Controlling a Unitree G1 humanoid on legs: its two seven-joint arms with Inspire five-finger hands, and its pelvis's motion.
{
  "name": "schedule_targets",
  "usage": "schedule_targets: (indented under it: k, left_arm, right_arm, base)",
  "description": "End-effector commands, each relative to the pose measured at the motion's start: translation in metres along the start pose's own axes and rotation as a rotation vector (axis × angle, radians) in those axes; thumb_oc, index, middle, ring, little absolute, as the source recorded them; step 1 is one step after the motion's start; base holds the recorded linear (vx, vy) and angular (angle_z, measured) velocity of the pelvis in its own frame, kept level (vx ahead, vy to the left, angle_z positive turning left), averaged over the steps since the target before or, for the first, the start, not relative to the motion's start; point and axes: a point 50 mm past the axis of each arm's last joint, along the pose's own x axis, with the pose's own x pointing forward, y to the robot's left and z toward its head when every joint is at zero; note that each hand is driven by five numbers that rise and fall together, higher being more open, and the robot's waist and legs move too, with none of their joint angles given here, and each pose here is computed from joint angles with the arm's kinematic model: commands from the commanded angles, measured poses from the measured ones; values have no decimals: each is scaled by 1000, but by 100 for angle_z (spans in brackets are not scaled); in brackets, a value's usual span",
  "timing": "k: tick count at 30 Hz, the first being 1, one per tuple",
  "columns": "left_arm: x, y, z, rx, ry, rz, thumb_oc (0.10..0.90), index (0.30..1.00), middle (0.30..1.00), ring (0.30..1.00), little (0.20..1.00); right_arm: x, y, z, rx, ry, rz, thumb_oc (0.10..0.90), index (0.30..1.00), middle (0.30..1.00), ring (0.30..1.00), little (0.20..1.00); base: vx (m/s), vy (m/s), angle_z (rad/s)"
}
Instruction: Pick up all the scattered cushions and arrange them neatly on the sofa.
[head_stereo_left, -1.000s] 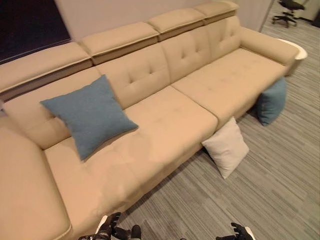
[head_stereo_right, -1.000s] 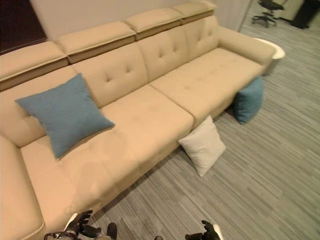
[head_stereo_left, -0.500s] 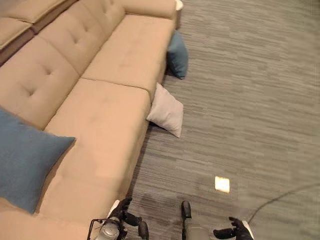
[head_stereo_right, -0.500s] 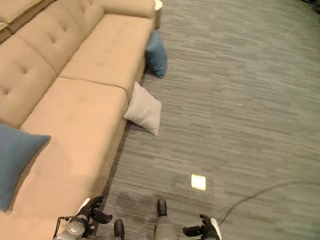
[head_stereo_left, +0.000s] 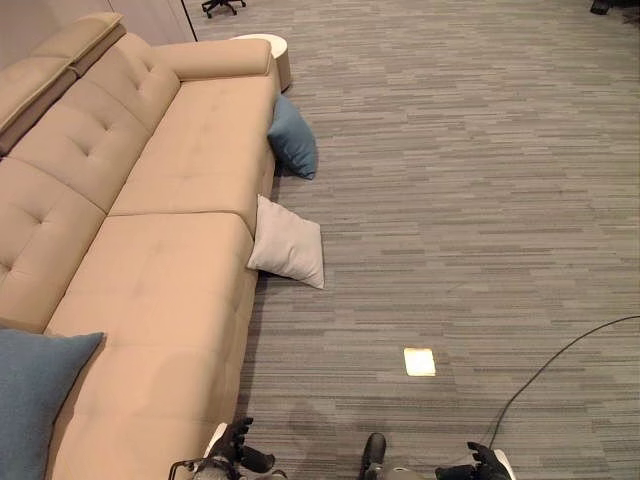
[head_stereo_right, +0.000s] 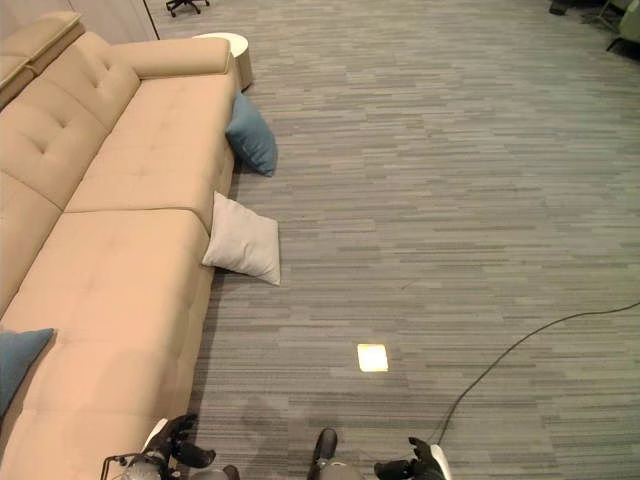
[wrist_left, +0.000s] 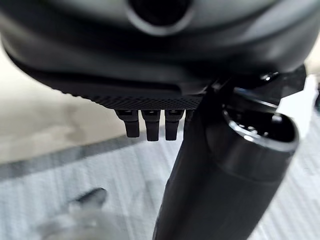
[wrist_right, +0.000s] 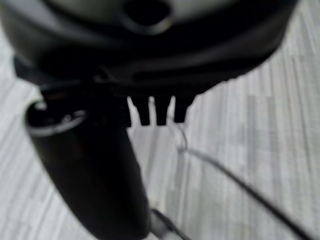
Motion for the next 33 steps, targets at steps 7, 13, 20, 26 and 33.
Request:
schedule_targets:
  k: [7, 13, 20, 26, 33]
  left_arm:
    - [3, 1, 18, -10, -79, 21, 800, 900, 900, 900, 900]
    - [1, 5, 8, -24, -52, 38, 800, 900, 900, 900, 900]
    - [-2, 20, -6, -57, -11, 78, 800, 900, 900, 900, 900]
    - [1, 26, 8, -87, -54, 112, 800, 900, 900, 900, 900]
    - [0, 22, -5, -69, 3, 98, 800, 900, 900, 900, 900]
  right_arm:
    - [4, -18, 13, -25, -60, -76, 800, 900, 900, 900, 900]
    - [4, -13, 12, -50, -56, -61, 800, 900, 900, 900, 900]
    - [3, 0, 18, -88, -80, 1, 800, 900, 900, 900, 900]
    - [5, 0, 37, -93, -137, 6, 800, 900, 900, 900, 900]
    - [7, -7, 40, -102, -144, -3, 800, 900, 900, 900, 900]
  base:
    - [271, -81, -29]
    - [283, -16, -46]
    - [362, 27, -61]
    - [192, -2, 32]
    - [356, -206, 9]
